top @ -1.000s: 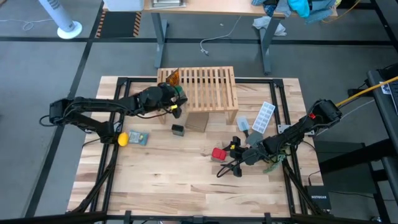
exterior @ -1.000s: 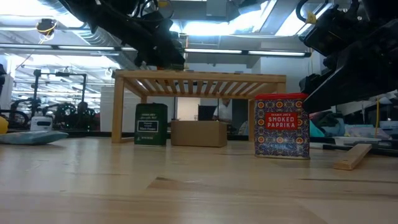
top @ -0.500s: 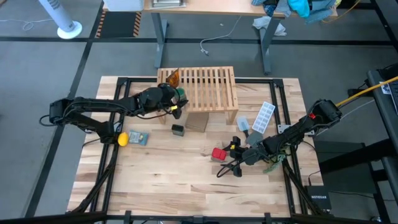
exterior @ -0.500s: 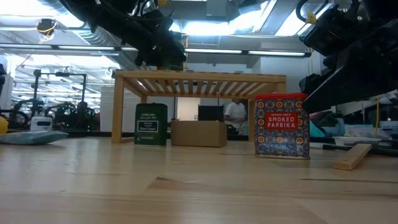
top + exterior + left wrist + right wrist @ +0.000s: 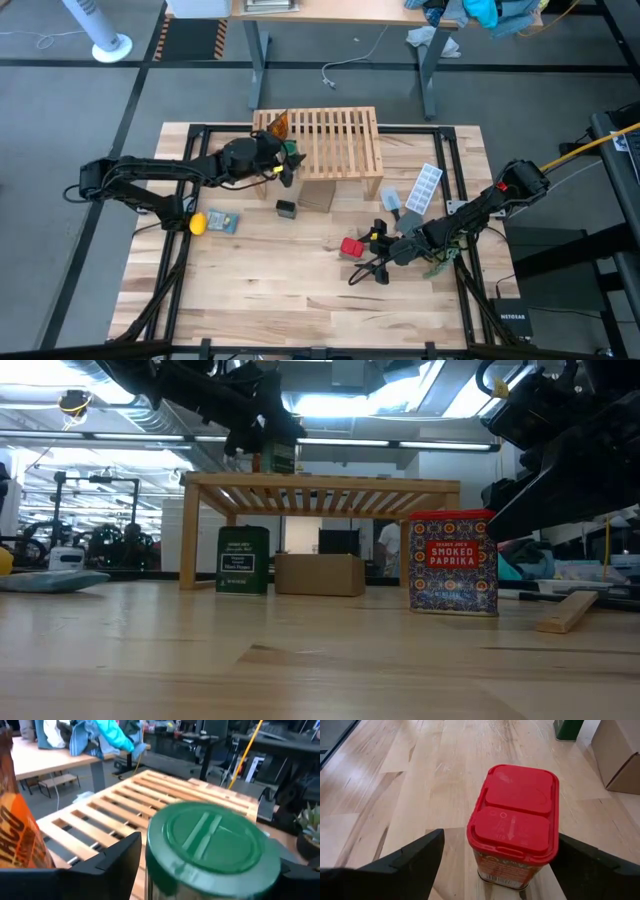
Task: Shelf spices
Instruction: Put the green seasoning bottle on the shelf, then put the red seasoning can on the shelf
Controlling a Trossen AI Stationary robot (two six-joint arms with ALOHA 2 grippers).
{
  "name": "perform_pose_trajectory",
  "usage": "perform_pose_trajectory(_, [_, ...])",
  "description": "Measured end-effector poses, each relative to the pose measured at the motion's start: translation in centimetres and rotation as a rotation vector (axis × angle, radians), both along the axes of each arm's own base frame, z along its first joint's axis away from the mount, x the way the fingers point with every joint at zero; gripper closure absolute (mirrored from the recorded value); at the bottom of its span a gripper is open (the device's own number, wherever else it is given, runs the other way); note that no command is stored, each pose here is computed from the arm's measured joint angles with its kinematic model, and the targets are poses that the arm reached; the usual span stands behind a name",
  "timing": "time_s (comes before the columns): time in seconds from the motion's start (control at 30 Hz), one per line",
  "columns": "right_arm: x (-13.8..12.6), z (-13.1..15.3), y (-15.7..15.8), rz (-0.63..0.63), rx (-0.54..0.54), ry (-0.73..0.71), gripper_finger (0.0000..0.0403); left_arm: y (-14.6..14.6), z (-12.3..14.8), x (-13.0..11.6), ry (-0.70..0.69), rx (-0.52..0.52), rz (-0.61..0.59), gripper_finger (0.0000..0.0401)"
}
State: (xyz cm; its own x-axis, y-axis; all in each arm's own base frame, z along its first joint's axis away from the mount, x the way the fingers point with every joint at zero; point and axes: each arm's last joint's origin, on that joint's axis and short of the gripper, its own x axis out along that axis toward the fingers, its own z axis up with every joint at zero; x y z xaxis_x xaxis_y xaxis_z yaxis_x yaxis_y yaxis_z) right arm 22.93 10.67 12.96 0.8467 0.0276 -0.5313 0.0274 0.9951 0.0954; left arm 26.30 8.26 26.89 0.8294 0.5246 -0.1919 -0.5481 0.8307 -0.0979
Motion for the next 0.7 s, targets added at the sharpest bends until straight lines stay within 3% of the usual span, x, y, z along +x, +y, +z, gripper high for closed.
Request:
perform_pose_trajectory(0.33, [0.0,0.0,0.0,0.0,0.0,0.0,0.0061,-0.8,0.5,0.3,-0.043,0.02,-0.03,0.0143])
perform_pose_trajectory(0.7, [0.0,0.0,0.0,0.001,0.0,0.0,0.0061,-2.3,3.0,-0.5,-0.128,0.16,-0.079,0.0143])
